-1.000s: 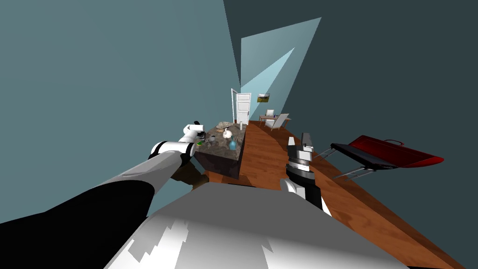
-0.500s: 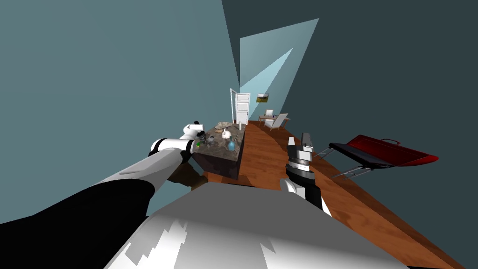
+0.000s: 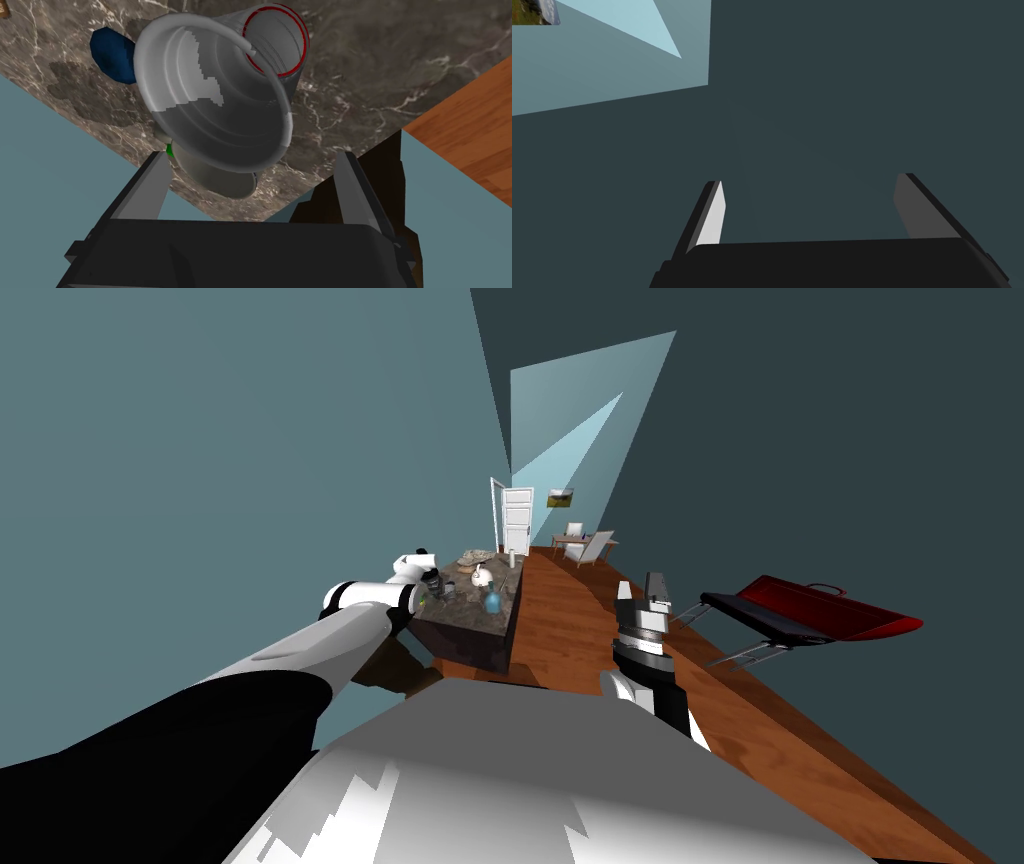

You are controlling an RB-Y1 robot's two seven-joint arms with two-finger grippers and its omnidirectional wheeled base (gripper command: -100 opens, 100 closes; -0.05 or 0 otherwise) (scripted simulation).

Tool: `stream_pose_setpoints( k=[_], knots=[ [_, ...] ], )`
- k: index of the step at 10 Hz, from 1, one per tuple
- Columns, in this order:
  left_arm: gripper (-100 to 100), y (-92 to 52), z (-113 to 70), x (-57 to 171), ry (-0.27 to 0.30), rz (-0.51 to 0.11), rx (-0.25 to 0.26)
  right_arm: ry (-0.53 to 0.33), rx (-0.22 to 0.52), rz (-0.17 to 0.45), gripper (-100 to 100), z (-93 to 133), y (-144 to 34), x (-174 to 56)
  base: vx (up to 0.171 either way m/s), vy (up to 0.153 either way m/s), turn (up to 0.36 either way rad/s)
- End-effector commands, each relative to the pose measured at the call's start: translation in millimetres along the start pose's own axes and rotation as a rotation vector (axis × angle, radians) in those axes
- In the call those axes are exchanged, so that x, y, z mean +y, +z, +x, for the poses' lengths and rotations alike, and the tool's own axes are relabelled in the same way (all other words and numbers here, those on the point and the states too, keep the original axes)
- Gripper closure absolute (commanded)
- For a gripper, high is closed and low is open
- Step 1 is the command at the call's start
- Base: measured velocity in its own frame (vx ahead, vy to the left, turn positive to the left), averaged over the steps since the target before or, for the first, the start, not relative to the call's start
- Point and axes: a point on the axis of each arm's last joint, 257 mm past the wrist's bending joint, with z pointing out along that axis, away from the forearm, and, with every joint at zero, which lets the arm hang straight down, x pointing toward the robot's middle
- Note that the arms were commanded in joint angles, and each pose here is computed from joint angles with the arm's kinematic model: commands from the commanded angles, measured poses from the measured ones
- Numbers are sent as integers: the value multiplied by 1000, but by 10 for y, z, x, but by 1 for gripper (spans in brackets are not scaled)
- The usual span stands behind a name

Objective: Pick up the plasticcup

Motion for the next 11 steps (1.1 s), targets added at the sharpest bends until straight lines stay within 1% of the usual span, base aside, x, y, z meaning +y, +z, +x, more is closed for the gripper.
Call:
stream_pose_setpoints(
  k=[1,2,3,4,5,6,7,8,11],
  knots=[
    [-100,44,51,149,-7,-51,10,0,0,0,0,0,0,0,50,-17,-37],
    [-100,19,26,88,-6,-33,7,0,0,0,0,0,0,0,22,-8,-5],
    [0,23,29,98,-6,-37,8,0,0,0,0,0,0,0,0,0,0],
    [-100,132,125,154,-15,-36,4,0,0,0,0,0,0,0,2,60,-74],
    [-100,36,163,8,-6,2,9,0,0,0,0,0,0,0,-15,79,-50],
    [-100,18,171,-25,-4,12,10,0,0,0,0,0,0,0,-18,42,5],
    [-100,25,148,21,-9,-6,9,0,0,0,0,0,0,0,-6,13,1],
    [100,27,147,1,-7,1,9,0,0,0,0,0,0,0,0,0,0],
    [100,26,146,1,-7,1,9,0,0,0,0,0,0,0,-2,-1,2]
  ],
)
